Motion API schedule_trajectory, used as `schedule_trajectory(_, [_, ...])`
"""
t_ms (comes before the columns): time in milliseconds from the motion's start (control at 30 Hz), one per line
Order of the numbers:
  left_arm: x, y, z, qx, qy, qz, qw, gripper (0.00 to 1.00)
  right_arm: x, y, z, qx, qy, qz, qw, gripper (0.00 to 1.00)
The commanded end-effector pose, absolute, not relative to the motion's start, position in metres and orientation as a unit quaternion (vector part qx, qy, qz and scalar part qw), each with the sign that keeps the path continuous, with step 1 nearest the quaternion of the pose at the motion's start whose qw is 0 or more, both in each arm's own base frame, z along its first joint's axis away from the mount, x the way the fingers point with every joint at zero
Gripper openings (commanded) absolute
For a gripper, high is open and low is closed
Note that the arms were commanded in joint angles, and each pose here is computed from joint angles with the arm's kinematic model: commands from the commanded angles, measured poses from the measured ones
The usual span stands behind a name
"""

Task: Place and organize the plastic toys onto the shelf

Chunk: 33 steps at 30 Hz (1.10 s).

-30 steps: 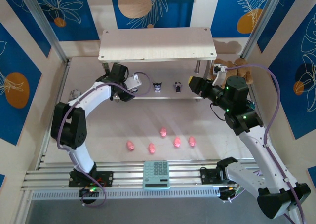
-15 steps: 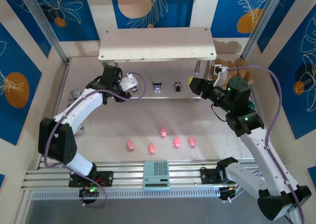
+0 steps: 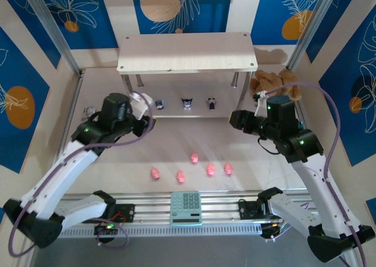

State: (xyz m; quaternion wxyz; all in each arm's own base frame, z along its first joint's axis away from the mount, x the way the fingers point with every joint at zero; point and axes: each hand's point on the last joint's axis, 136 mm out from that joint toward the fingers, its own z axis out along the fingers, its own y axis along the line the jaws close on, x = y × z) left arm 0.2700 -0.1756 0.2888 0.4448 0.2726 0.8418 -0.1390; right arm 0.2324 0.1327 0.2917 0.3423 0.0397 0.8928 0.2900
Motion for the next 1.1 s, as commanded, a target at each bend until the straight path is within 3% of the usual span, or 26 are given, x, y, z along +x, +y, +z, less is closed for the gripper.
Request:
schedule_trajectory(0, [0.257, -0.186, 0.280, 0.164, 0.869, -0.232, 0.406, 0.48, 0.186, 0.117, 0.229, 0.077, 0.948, 0.217, 0.222, 0.48])
schedule_trajectory(300, [0.260, -0.184, 0.269, 0.165, 0.886, -0.200, 0.386, 0.48, 0.129, 0.134, 0.118, 0.079, 0.992, 0.064, 0.072, 0.45])
schedule_trajectory(567, [0.257, -0.177, 0.267, 0.174, 0.888, -0.180, 0.385, 0.50, 0.141, 0.127, 0.083, 0.087, 0.993, -0.012, 0.074, 0.45])
schedule_trajectory(900, [0.256, -0.169, 0.266, 0.179, 0.891, -0.158, 0.385, 0.52, 0.159, 0.124, 0.058, 0.095, 0.994, 0.014, 0.044, 0.40])
schedule_trajectory(1067, [0.258, -0.168, 0.270, 0.181, 0.890, -0.152, 0.391, 0.53, 0.161, 0.131, 0.050, 0.088, 0.996, 0.016, 0.023, 0.44])
